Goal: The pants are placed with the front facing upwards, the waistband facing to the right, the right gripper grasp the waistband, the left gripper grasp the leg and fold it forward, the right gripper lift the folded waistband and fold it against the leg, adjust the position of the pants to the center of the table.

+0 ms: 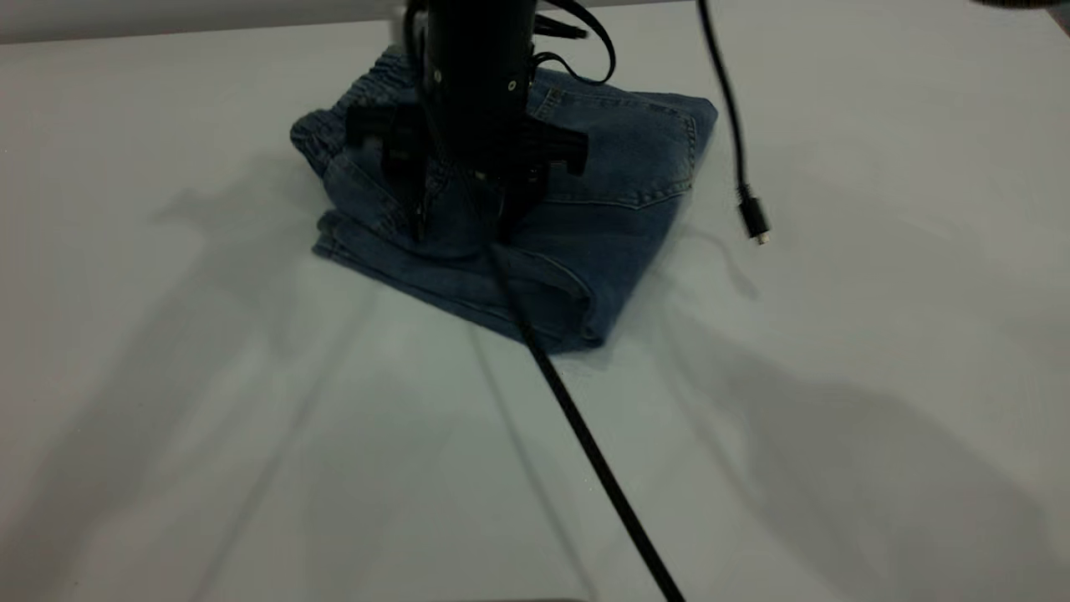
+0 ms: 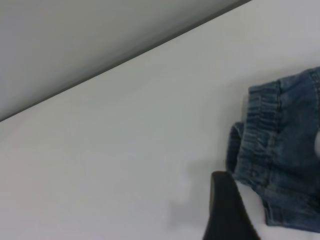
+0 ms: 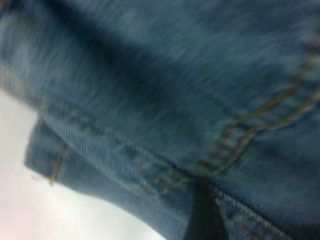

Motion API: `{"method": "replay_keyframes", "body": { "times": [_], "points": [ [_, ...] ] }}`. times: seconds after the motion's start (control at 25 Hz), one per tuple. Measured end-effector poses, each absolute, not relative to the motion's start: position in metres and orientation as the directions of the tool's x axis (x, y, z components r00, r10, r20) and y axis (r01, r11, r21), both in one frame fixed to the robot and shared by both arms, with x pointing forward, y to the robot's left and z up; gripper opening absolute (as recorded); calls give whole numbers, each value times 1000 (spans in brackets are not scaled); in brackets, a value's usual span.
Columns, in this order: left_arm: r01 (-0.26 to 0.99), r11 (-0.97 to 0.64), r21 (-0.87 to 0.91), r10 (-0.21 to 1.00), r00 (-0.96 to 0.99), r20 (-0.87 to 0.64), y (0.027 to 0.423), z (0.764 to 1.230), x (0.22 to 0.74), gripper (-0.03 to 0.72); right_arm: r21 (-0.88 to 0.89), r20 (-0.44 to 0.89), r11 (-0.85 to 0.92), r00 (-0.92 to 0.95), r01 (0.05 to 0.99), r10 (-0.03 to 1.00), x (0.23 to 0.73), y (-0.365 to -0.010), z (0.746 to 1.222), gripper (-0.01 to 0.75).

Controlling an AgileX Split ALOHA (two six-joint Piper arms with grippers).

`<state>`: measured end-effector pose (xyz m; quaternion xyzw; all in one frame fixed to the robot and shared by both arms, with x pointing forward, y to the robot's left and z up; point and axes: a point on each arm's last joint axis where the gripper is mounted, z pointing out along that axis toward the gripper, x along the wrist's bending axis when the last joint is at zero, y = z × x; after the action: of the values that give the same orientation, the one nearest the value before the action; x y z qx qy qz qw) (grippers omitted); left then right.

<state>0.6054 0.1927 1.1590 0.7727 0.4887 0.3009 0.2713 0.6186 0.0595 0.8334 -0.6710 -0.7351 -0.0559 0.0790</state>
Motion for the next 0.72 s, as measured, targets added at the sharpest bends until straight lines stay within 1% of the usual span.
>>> {"method": "replay_keyframes", "body": {
  "times": [0.16,0.24,0.36,0.48,0.6,0.72],
  "points": [
    [589,-380,713,917,344,204,193,1159,605,391,27,94,329,-330,944,939,603,71,832,471],
    [589,-380,713,916,345,204,193,1159,605,391,45,42,438,-440,898,897,595,78,832,471],
    [589,-380,713,916,345,204,193,1159,605,391,42,-21,551,-550,834,835,582,87,830,473],
    [589,-382,713,916,346,205,193,1159,605,391,27,-34,600,-599,799,800,568,96,831,474],
    [586,-390,711,912,351,212,193,1159,605,391,22,-6,611,-611,791,792,558,103,838,474],
    [583,-393,711,911,351,216,193,1160,605,391,45,23,609,-611,792,792,555,107,859,474]
  ]
}}
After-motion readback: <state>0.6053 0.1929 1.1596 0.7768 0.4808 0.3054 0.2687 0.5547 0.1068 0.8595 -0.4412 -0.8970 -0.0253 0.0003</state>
